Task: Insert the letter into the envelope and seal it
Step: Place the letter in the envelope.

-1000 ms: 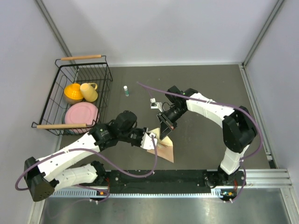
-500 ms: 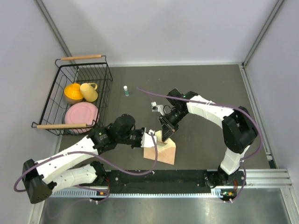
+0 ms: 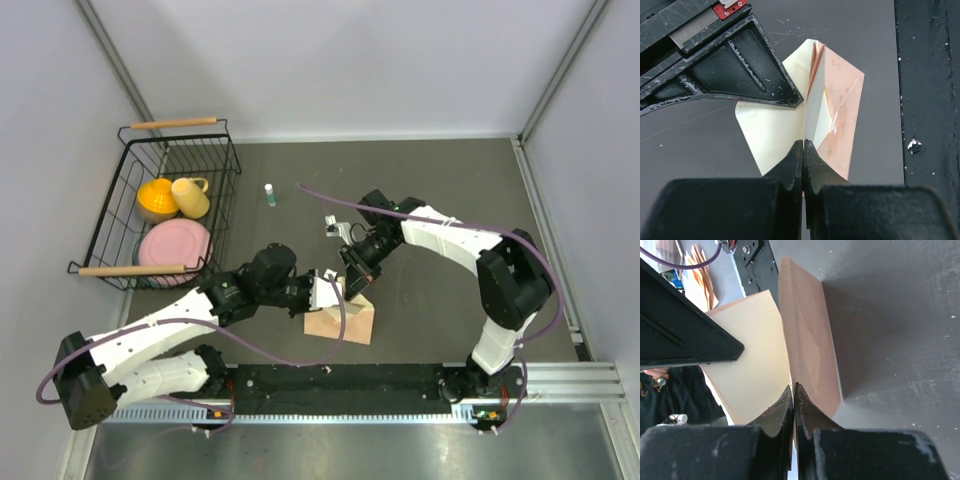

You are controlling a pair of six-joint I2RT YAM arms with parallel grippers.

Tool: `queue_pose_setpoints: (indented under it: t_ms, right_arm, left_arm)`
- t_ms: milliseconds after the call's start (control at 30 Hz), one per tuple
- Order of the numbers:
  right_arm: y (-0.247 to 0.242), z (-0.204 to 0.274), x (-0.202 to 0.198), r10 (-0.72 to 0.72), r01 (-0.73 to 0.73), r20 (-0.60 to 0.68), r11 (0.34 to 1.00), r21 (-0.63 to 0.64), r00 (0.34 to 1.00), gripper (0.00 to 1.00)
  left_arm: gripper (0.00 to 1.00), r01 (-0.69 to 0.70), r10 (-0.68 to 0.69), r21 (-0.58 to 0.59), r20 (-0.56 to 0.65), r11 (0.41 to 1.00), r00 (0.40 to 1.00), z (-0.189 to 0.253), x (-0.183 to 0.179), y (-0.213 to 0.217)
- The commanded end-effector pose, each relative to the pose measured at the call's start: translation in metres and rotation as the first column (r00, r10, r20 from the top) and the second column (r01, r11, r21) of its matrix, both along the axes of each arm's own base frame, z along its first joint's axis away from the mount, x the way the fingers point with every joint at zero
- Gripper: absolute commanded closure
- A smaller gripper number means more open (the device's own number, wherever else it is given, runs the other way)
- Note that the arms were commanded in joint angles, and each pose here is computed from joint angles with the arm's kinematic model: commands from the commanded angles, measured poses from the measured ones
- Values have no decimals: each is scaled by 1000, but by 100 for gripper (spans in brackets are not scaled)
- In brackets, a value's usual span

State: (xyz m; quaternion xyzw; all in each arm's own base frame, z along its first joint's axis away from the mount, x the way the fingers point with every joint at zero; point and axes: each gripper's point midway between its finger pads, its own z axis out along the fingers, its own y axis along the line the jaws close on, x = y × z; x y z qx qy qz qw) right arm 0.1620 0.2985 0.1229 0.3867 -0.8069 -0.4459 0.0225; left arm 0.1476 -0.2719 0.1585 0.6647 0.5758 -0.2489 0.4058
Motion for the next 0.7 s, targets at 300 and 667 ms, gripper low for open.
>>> queue_pose_setpoints:
  t_ms: [300,667]
  right_arm:
    - [5,18,3,-10,10,0,996,86,1000,100]
    - [4,15,0,-4,4,-3,997,79,1000,100]
  left_arm:
    - [100,29,-31,-15,-76,999,997,-4,-7,-14]
    - [100,19,-22,34,79,999,997,19,20,-17]
